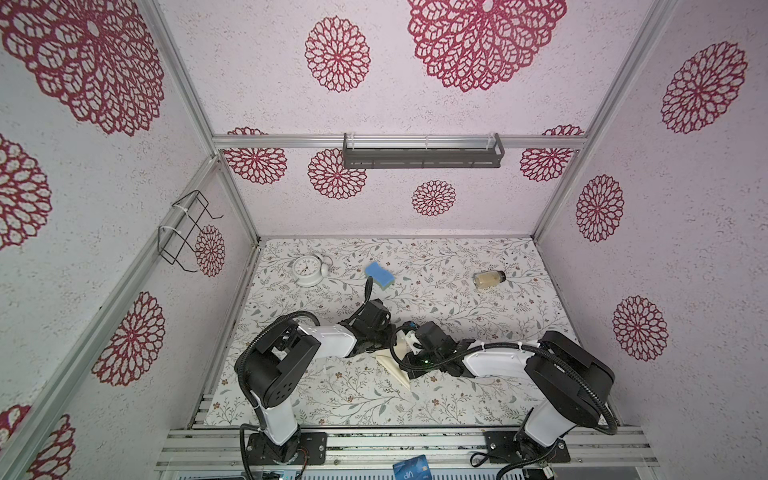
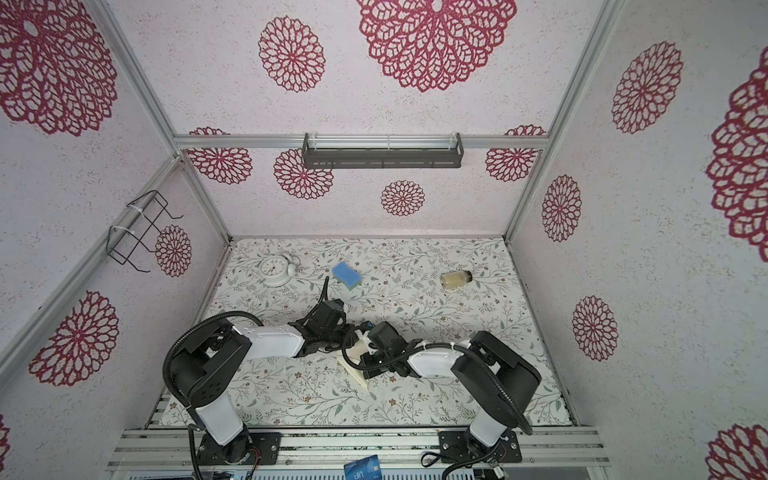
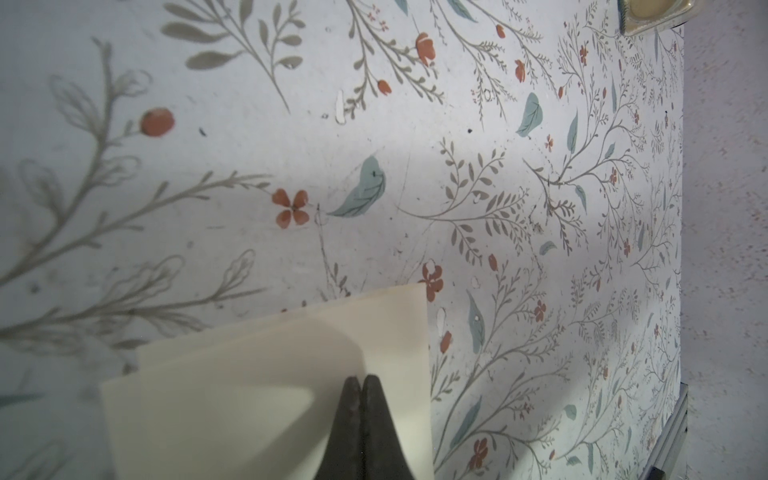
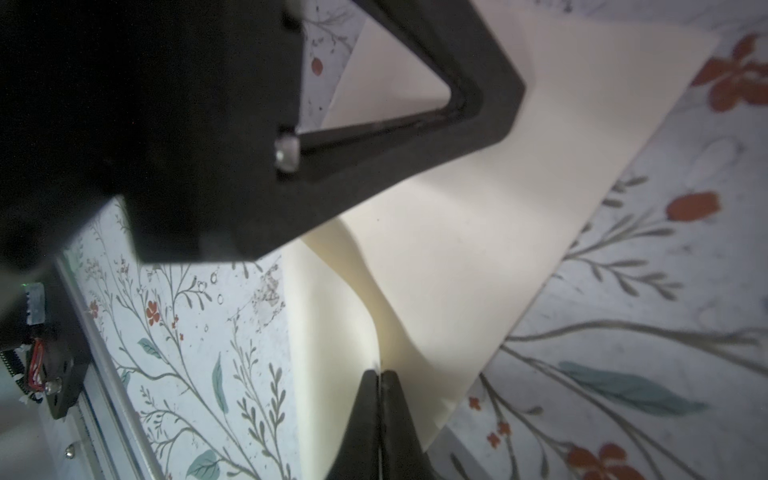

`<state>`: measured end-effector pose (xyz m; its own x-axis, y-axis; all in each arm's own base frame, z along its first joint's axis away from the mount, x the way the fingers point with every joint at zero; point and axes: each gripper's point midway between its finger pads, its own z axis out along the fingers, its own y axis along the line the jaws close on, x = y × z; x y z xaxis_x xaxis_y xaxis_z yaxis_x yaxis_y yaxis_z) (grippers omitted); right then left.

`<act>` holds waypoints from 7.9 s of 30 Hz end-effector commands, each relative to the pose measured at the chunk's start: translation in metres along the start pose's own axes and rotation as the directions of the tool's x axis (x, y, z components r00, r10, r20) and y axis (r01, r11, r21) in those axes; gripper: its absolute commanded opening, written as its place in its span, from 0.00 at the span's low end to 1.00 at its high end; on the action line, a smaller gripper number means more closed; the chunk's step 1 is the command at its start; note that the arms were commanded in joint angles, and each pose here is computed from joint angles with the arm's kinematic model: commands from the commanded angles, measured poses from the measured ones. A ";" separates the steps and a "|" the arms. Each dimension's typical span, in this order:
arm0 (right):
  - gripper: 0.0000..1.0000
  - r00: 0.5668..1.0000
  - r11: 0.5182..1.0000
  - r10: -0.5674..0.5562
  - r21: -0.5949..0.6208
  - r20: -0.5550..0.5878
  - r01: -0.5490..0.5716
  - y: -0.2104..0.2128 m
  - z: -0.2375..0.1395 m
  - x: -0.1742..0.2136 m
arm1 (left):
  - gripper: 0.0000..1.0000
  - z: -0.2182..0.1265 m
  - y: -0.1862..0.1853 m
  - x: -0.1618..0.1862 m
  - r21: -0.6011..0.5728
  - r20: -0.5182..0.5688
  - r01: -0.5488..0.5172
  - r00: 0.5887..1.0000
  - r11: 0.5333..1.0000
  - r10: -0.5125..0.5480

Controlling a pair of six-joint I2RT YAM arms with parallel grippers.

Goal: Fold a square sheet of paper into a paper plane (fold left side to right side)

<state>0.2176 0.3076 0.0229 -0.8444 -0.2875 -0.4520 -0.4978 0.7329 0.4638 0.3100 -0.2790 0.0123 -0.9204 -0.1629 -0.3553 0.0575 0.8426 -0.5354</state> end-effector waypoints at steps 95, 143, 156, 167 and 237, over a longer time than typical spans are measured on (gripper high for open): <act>0.02 0.997 0.994 0.080 -0.074 0.014 -0.079 0.038 -0.027 0.009 | 0.00 -0.027 0.014 0.092 -0.085 0.031 0.106 0.994 0.991 -0.104; 0.00 0.977 0.977 0.137 0.185 -0.163 -0.106 -0.044 -0.002 0.056 | 0.00 -0.053 0.064 0.093 -0.181 0.037 0.129 0.992 0.975 -0.124; 0.00 0.975 0.982 0.122 0.168 -0.185 -0.091 -0.043 0.004 0.056 | 0.00 -0.069 0.000 0.054 -0.023 0.098 -0.044 0.994 0.999 0.046; 0.00 0.975 0.983 0.119 0.160 -0.188 -0.089 -0.044 0.006 0.054 | 0.00 -0.047 -0.001 0.070 0.010 0.035 -0.075 0.997 0.997 0.074; 0.00 0.915 0.915 0.403 0.026 -0.005 -0.403 -0.023 -0.006 0.034 | 0.00 -0.023 0.048 0.117 -0.183 -0.027 0.119 0.992 0.976 -0.126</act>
<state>0.2104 0.3028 0.0215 -0.9620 0.0081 -0.2728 -0.1776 0.7401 0.6486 0.2317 -0.2809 0.0115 -0.8802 -0.3159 -0.3541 -0.0514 0.8053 -0.5906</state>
